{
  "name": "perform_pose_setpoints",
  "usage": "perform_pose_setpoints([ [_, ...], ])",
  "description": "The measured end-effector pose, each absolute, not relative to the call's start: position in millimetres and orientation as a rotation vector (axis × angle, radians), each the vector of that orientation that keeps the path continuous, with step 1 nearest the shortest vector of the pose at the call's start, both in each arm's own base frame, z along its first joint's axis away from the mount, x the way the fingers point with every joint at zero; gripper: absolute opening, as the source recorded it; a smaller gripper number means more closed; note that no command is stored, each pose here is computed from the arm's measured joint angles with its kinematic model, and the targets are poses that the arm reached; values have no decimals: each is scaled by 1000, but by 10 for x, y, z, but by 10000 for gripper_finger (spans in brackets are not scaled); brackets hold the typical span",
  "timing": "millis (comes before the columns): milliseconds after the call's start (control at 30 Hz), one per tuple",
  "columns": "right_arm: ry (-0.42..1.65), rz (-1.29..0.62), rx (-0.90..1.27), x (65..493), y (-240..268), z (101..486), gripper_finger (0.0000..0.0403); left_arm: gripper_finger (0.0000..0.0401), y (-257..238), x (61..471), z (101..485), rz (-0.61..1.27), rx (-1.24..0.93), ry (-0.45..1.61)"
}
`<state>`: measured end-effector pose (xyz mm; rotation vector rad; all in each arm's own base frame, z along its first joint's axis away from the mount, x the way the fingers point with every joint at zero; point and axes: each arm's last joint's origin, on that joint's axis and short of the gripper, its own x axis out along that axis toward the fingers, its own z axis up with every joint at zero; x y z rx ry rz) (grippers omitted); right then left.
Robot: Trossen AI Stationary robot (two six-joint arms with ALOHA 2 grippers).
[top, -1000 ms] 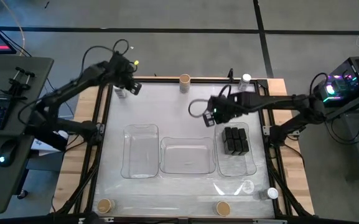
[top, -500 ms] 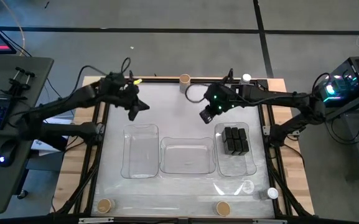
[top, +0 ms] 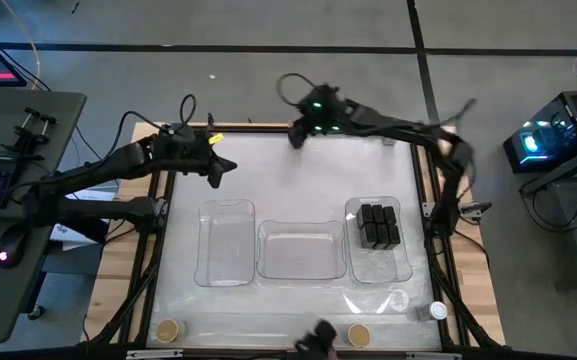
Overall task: Sort spices by type
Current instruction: Put the golden seasoning bottle into the middle transparent bin
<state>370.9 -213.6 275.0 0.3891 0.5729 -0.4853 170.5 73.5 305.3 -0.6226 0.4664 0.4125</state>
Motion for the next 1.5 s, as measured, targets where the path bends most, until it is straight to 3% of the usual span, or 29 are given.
perform_pose_setpoints([
  [133,712,-649,289,4021,-2436,2653,284,0,735,1705,3054,416,-639,463],
  [300,881,-747,291,4167,-2659,2626,323,0,734,1705,3054,421,-664,459],
  [767,989,-767,528,4217,-2733,2407,326,0,734,1705,3053,420,-664,460],
  [1300,1131,-691,588,4222,-2630,2188,327,0,734,1704,3053,414,-638,465],
  [1500,1045,-688,577,4316,-2656,2177,327,0,735,1704,3053,413,-634,466],
])
